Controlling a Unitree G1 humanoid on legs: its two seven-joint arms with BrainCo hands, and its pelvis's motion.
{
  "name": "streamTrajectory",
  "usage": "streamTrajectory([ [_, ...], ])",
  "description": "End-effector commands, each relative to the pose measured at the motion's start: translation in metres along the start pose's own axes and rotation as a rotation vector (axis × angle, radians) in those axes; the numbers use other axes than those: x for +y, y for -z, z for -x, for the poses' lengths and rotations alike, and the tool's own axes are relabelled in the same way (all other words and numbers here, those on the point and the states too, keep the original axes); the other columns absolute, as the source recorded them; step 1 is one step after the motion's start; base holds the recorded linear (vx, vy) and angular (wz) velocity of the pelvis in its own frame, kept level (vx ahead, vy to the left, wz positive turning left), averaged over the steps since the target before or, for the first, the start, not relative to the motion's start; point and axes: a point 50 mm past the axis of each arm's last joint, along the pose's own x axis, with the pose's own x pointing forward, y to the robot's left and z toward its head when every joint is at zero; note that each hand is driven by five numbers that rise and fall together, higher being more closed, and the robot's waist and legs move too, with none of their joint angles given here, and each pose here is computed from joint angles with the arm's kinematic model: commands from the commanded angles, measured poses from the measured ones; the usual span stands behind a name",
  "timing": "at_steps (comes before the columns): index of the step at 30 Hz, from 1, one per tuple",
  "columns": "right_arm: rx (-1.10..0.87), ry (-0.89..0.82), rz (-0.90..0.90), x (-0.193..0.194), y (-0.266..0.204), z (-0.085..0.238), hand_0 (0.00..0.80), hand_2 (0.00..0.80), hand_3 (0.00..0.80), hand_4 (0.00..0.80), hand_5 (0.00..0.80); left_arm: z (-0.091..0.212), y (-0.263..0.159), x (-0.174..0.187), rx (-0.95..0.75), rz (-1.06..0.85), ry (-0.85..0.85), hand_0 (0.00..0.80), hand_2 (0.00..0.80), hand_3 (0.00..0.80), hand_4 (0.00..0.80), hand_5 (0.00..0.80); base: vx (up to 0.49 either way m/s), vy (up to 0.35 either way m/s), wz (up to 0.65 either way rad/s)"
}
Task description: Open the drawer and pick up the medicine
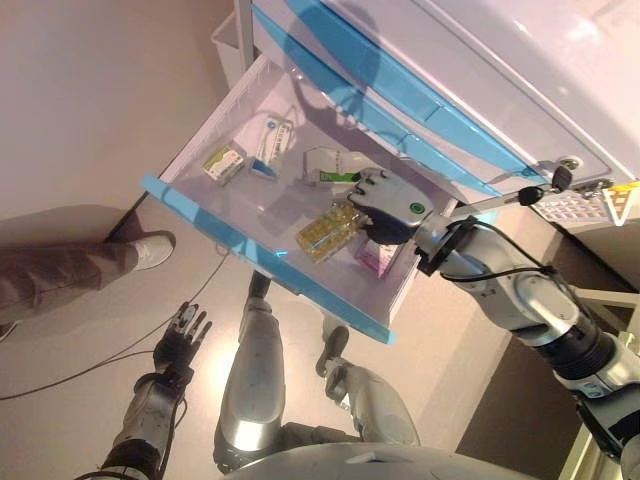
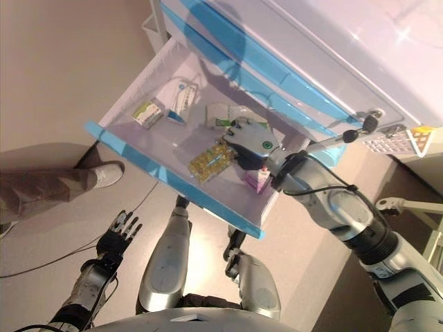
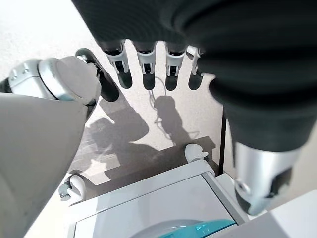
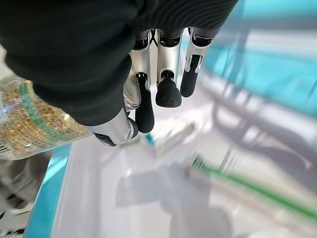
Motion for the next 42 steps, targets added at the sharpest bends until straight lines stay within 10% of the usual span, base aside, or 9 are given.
streamTrajectory([
  [1, -0.113, 0.240, 0.155, -0.056, -0.015, 0.014, 0.800, 0.800, 0.800, 0.800, 0.800, 0.026, 0.009, 0.026, 0.006, -0.014, -0.078, 0.000, 0.000, 0.000, 0.000, 0.000, 0.064, -0.028, -0.06],
  [18, 0.127, 0.473, 0.596, -0.158, 0.015, 0.056, 0.800, 0.800, 0.800, 0.800, 0.800, 0.064, 0.042, 0.059, 0.122, -0.021, -0.234, 0.000, 0.000, 0.000, 0.000, 0.000, 0.108, 0.010, -0.13],
  [29, 0.402, 0.205, 0.882, -0.189, 0.058, 0.033, 0.800, 0.800, 0.800, 0.800, 0.800, 0.071, 0.038, 0.074, 0.214, -0.073, -0.301, 0.000, 0.000, 0.000, 0.000, 0.000, 0.117, 0.046, 0.02],
  [42, 0.554, -0.241, 1.034, -0.124, 0.139, -0.002, 0.800, 0.800, 0.800, 0.800, 0.800, 0.070, 0.032, 0.073, 0.268, -0.080, -0.302, 0.000, 0.000, 0.000, 0.000, 0.000, 0.062, 0.044, 0.12],
])
